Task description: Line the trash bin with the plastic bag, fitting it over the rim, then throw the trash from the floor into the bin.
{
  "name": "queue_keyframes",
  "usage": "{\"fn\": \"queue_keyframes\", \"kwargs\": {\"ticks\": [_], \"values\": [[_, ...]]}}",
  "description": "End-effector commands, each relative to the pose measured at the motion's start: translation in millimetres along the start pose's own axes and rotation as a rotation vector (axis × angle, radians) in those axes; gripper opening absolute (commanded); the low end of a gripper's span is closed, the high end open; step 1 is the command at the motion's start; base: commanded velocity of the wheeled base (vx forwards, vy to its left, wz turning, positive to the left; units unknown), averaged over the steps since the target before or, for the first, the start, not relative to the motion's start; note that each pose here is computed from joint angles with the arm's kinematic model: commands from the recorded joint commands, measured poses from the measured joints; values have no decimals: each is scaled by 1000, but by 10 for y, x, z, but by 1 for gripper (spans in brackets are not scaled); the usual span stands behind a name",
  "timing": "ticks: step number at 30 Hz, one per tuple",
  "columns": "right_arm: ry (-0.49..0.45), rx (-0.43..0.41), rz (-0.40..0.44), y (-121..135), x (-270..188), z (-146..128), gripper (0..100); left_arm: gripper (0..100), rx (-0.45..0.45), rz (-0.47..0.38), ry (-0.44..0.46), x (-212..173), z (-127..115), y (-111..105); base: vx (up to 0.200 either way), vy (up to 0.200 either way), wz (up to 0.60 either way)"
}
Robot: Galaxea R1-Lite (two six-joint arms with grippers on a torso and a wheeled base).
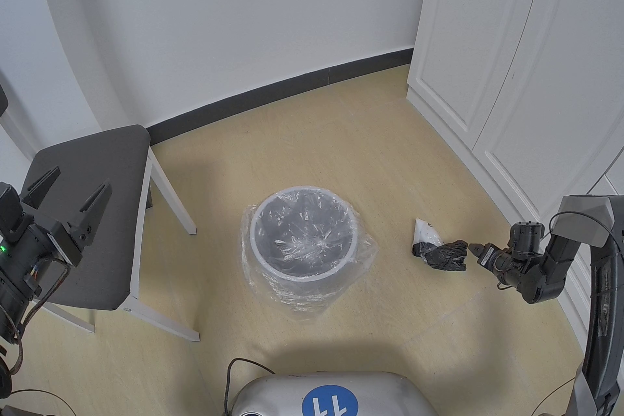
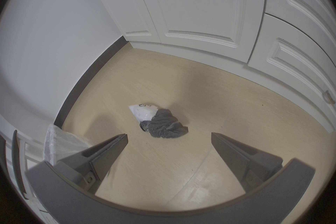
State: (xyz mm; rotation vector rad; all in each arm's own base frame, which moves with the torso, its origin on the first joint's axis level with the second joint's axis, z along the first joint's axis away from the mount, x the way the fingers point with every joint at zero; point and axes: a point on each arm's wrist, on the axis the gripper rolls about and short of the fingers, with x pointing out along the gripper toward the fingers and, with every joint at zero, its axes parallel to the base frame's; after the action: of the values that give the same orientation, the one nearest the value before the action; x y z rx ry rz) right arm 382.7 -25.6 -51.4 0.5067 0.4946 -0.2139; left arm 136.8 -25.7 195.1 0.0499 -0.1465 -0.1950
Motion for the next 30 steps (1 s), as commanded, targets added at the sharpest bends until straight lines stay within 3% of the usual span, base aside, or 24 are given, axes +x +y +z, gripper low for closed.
{"fn": "queue_keyframes", "kwargs": {"ticks": [1,10,17,21,24,30], "values": [[4,0,-9,-40,304,-55,100,100,7,-1,18,26,-32,-1,0,0,0],[78,14,-45,158,820,285,100,100,12,2,23,38,-39,4,0,0,0],[168,-8,-75,350,1300,246,100,100,46,-1,55,61,-102,0,0,0,0],[193,-21,-67,497,1318,242,100,100,55,-4,65,51,-127,-4,0,0,0],[239,-49,-61,613,1280,70,100,100,72,-6,79,38,-160,-6,0,0,0],[274,-79,-75,639,1235,-110,100,100,89,-7,79,18,-167,-7,0,0,0]]}}
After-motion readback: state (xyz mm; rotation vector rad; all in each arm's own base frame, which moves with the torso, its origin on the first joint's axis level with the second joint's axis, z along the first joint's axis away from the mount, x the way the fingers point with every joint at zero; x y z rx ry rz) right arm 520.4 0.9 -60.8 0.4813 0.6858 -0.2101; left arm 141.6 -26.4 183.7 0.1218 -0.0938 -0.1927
